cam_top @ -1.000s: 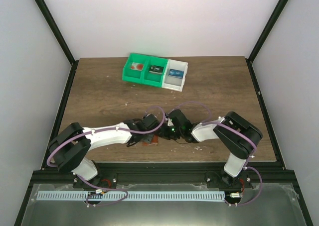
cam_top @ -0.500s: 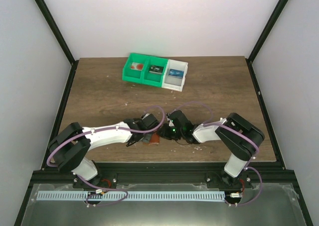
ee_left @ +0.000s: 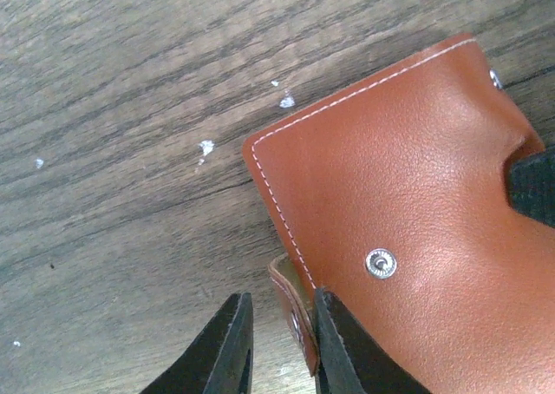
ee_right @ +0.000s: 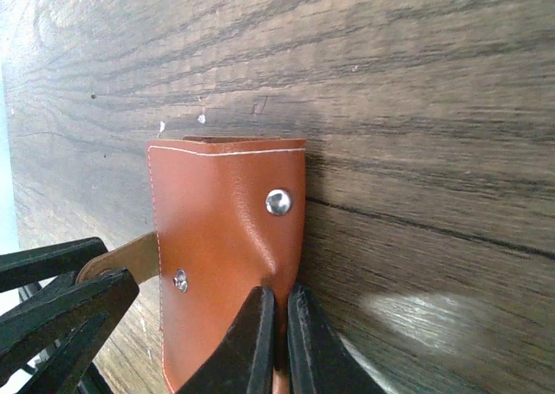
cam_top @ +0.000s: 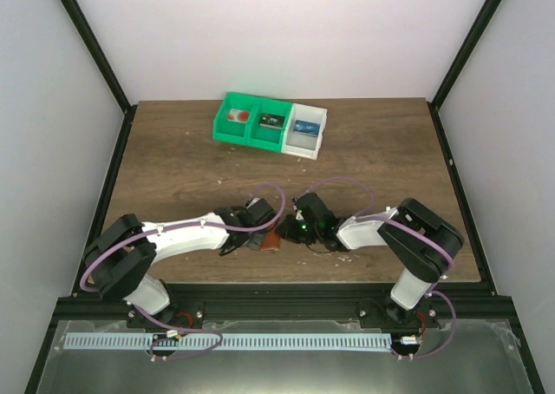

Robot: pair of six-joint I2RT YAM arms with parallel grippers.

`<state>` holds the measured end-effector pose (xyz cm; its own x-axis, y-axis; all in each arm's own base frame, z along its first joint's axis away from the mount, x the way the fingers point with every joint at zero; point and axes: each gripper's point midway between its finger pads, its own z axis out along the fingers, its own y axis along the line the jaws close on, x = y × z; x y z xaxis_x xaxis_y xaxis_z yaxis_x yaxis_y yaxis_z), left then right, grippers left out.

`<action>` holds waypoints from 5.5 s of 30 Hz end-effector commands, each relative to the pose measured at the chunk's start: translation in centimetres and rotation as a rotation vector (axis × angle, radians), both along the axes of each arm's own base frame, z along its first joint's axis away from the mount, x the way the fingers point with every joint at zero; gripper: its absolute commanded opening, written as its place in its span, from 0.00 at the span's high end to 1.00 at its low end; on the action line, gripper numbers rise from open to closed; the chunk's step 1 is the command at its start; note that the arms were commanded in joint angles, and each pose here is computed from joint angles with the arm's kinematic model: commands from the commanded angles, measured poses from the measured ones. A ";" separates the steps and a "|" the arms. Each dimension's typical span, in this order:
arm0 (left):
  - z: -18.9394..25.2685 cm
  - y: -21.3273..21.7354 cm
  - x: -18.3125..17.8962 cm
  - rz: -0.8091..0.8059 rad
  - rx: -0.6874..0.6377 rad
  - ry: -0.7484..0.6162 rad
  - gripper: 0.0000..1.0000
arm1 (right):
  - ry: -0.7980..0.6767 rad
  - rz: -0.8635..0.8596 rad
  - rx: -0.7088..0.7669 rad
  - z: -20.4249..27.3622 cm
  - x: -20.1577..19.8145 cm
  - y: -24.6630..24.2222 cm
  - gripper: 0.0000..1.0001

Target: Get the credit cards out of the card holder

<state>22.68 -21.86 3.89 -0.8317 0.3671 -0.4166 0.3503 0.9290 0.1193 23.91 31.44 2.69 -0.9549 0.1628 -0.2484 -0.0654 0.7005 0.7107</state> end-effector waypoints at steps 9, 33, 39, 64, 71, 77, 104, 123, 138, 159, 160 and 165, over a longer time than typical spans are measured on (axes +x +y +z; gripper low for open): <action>0.9 -2.2 -1.2 0.000 -0.327 0.068 1.00 | -0.056 -0.029 -0.198 0.6 0.1 -3.8 0.68; 4.6 -4.8 -2.0 -0.047 -0.767 0.108 1.00 | -0.134 0.205 -0.217 2.8 -2.1 1.0 0.28; 4.5 -4.8 -2.2 -0.045 -0.779 0.112 1.00 | -0.154 0.200 -0.265 2.9 -2.4 0.8 0.24; 6.0 -4.8 -2.3 -0.044 -0.812 0.096 1.00 | -0.196 0.234 -0.273 5.2 -4.3 0.0 0.13; 5.8 -4.6 -2.4 -0.039 -0.805 0.103 1.00 | -0.201 0.168 -0.378 4.3 -3.3 -1.8 0.23; 5.4 -4.0 -2.5 -0.033 -0.790 0.090 1.00 | -0.233 0.105 -0.445 4.9 -2.8 -3.8 0.38; 0.9 -0.6 -2.4 0.068 -0.621 0.089 1.00 | -0.120 -0.008 -0.410 0.9 -2.8 -7.6 1.00; 2.6 0.3 -1.5 0.115 -0.749 0.123 0.76 | -0.166 -0.011 -0.159 2.9 -4.1 -6.2 1.00; 4.2 -2.0 -2.1 0.045 -0.979 0.141 0.28 | -0.184 -0.082 -0.135 3.4 -4.1 -7.4 1.00; 3.3 -4.7 -2.4 -0.060 -1.084 0.223 0.58 | -0.141 -0.105 -0.118 2.0 -4.9 -8.0 1.00; 3.3 -4.7 -2.3 -0.061 -1.081 0.223 0.59 | -0.139 -0.106 -0.118 1.9 -4.9 -8.1 0.99; 2.5 -4.9 -2.1 -0.047 -1.059 0.246 0.65 | -0.142 -0.109 -0.110 1.8 -5.0 -8.2 0.99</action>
